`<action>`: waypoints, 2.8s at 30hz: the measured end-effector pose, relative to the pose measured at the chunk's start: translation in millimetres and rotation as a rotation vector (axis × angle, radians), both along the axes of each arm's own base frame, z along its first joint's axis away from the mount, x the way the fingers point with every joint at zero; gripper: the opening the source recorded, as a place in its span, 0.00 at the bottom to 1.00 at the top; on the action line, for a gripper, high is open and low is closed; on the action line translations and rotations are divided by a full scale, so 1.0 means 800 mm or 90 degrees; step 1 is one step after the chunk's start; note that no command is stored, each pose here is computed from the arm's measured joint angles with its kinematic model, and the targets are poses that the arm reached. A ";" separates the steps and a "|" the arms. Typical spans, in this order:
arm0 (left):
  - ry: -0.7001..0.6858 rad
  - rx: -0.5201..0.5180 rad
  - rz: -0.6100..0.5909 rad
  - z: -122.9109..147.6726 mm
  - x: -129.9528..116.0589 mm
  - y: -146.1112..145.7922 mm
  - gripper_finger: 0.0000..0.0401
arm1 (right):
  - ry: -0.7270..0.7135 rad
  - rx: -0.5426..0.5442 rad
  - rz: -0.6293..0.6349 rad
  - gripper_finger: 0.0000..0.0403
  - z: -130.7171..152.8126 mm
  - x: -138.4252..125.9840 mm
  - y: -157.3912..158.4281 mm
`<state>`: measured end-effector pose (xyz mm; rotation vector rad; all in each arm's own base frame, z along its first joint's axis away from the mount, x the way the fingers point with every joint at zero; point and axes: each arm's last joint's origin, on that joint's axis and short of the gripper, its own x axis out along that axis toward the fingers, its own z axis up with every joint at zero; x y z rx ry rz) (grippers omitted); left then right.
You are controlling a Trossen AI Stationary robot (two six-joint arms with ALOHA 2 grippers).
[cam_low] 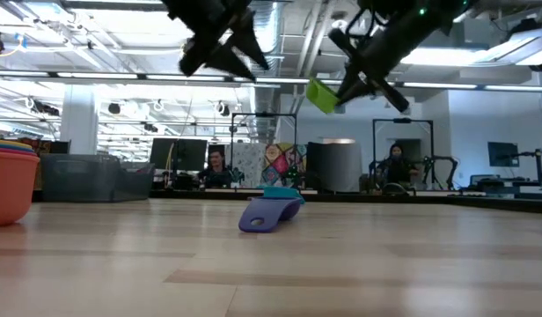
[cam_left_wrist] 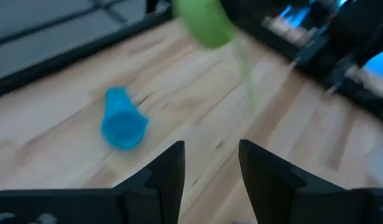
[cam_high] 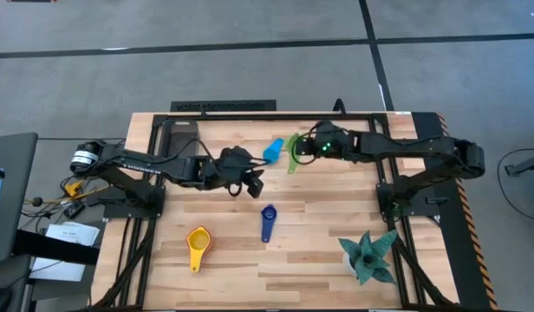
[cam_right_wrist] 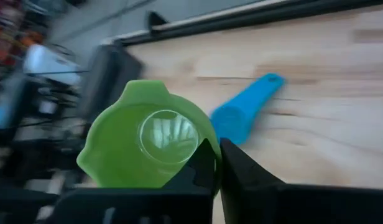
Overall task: Nest measuring cups in basket
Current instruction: Stack the light green measuring cup on top of the yellow measuring cup
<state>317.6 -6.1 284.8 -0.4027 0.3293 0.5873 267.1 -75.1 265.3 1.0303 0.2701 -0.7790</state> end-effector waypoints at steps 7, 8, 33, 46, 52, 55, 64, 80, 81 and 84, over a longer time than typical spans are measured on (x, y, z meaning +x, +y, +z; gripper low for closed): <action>-0.039 0.021 0.002 -0.010 0.021 0.001 0.35 | -0.044 -0.002 0.010 0.05 0.004 0.015 0.016; -0.057 0.024 -0.001 -0.010 0.026 0.001 0.35 | -0.045 -0.002 0.010 0.06 0.002 0.018 0.017; -0.130 -0.078 -0.046 -0.029 0.053 0.027 0.02 | -0.073 -0.023 0.053 0.06 0.001 0.032 0.032; -0.055 -0.302 0.004 -0.002 -0.009 -0.014 0.00 | -0.056 -0.063 0.145 0.21 0.005 0.030 0.023; 0.025 -0.446 -0.043 0.021 -0.079 -0.088 0.00 | -0.046 -0.101 0.184 0.27 0.006 0.031 0.026; 0.029 -0.489 -0.040 0.029 -0.121 -0.133 0.00 | -0.041 -0.105 0.186 0.30 0.006 0.031 0.026; -0.020 -0.557 -0.028 -0.007 -0.218 -0.199 0.00 | -0.046 -0.099 0.175 0.35 0.003 0.034 0.023; 0.006 -0.657 -0.072 -0.107 -0.253 -0.213 0.00 | -0.077 -0.041 0.143 0.33 0.003 0.036 0.034; 0.008 -0.657 -0.073 -0.110 -0.254 -0.213 0.00 | -0.077 -0.039 0.147 0.33 0.003 0.036 0.037; 0.011 -0.670 -0.079 -0.114 -0.255 -0.213 0.00 | -0.074 -0.033 0.145 0.33 0.002 0.037 0.044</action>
